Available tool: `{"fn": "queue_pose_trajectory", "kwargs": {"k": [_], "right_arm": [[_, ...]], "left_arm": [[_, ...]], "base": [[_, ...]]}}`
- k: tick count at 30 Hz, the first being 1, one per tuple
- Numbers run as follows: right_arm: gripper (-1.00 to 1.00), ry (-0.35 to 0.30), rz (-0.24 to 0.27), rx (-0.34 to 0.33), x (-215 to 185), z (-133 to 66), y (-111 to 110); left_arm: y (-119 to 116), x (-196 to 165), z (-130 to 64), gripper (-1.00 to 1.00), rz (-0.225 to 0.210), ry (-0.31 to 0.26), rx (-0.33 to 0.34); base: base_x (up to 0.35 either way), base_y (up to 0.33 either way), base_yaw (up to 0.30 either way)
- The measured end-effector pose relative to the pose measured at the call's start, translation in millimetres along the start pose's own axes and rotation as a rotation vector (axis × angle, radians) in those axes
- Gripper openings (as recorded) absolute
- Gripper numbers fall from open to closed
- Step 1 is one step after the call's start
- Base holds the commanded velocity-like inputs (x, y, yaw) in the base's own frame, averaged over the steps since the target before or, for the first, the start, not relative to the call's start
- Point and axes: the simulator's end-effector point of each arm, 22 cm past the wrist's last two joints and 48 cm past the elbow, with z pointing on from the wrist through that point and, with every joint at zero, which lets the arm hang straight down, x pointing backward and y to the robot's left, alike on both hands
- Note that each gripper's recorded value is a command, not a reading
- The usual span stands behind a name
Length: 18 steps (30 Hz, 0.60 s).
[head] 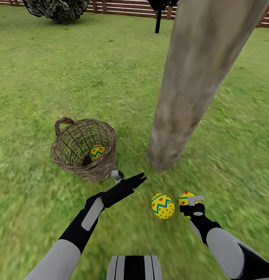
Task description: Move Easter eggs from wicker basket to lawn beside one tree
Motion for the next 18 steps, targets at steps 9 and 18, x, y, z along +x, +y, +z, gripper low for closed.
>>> {"fn": "queue_pose_trajectory", "kwargs": {"k": [9, 18], "right_arm": [[1.00, 0.000, -0.002, -0.005, -1.0, 0.3, 0.3], [1.00, -0.001, -0.001, -0.009, -1.4, 0.4, 0.4]], "left_arm": [[0.1, 0.0, 0.0, 1.00, 0.000, 0.000, 0.000], [0.9, 0.2, -0.2, 1.00, -0.001, 0.000, -0.003]], "base": [[0.000, 0.000, 0.000], [0.000, 0.000, 0.000]]}}
